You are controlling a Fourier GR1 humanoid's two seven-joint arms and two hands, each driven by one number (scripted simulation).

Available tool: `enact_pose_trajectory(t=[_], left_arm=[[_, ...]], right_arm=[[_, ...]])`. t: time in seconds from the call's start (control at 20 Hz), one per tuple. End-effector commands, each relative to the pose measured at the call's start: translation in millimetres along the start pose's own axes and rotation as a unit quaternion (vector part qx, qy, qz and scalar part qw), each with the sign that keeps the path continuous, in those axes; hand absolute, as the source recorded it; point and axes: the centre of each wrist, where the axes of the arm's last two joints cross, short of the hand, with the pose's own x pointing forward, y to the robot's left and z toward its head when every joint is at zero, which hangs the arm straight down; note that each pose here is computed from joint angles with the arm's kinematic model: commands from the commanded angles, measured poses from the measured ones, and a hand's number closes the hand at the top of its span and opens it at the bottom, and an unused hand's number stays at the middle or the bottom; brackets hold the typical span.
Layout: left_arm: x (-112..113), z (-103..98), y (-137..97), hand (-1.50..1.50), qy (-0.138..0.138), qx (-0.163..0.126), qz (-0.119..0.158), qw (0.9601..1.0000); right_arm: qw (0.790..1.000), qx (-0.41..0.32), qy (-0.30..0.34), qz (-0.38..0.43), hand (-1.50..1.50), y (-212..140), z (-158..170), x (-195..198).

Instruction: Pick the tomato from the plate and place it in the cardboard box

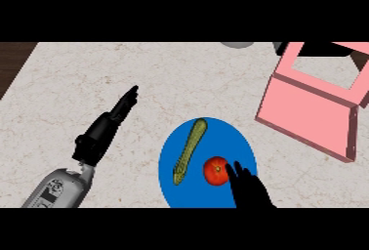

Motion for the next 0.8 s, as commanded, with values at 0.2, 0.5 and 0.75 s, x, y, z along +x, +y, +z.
enact_pose_trajectory(t=[0.2,0.5,0.75], left_arm=[[-7.5,5.0,-4.5,0.0,-0.005,0.013,0.0,0.9999],[4.8,0.7,5.9,0.0,0.005,0.006,0.001,1.0],[-5.2,10.6,-12.2,0.0,-0.006,0.004,-0.002,1.0]], right_arm=[[0.996,0.001,0.08,0.042,-1.5,54.2,-64.8,21.0],[0.992,-0.006,0.103,0.066,-1.5,62.3,-89.1,25.7],[0.99,-0.001,0.109,0.087,-1.5,90.5,-89.4,16.2]])
